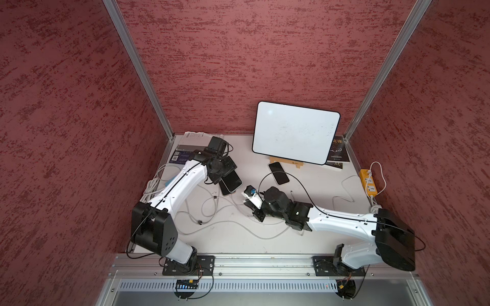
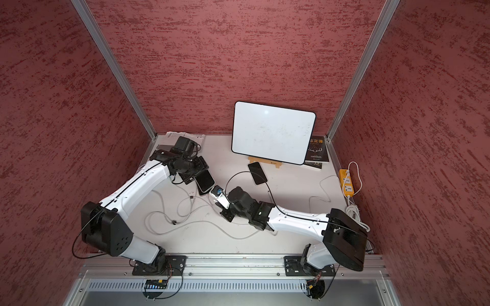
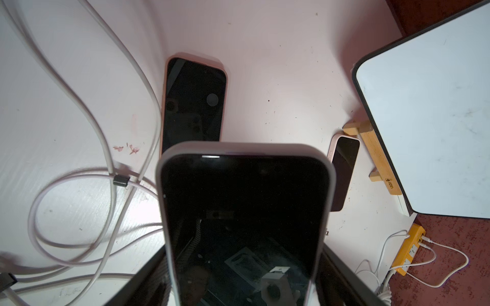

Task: Plug the charging cable into the phone
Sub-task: Insert the charging cable into the phone.

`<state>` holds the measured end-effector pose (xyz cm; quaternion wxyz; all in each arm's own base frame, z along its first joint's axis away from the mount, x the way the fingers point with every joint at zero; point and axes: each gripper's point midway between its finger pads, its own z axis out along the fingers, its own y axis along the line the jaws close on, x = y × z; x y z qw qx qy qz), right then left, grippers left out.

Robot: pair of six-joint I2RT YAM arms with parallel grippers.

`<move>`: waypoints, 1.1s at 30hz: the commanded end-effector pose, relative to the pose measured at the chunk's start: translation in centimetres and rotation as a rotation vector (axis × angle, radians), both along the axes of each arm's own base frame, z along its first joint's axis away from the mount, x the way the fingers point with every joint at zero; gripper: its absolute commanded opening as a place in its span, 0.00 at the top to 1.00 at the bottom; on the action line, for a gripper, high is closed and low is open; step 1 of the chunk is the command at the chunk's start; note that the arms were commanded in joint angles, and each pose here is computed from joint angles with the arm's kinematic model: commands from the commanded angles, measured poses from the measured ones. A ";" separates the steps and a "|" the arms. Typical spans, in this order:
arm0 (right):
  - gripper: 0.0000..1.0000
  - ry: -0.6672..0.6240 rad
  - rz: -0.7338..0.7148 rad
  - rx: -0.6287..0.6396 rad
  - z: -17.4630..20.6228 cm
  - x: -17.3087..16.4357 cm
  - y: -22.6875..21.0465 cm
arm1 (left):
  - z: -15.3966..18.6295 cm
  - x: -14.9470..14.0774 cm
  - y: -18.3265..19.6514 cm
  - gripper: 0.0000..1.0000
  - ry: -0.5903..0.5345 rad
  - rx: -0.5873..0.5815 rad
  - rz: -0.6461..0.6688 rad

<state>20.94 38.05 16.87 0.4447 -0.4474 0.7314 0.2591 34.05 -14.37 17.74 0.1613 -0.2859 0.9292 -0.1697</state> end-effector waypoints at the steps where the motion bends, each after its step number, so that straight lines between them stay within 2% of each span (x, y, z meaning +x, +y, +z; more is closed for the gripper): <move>1: 1.00 -0.047 -0.008 0.054 1.9 1.0 1.1 | 0.5 0.2 0.3 1.00 -0.015 0.019 0.046; 9: 1.00 -0.046 -0.115 -0.020 0.3 3.3 1.2 | 0.1 0.5 -1.5 1.00 0.005 0.023 0.025; 17: 1.00 -0.082 -0.205 -0.065 0.1 4.9 0.4 | -0.3 0.5 -1.5 1.00 0.017 0.047 0.025; 33: 1.00 -0.056 -0.220 -0.108 -1.0 4.9 0.0 | -0.3 0.6 -1.5 1.00 0.014 0.050 0.024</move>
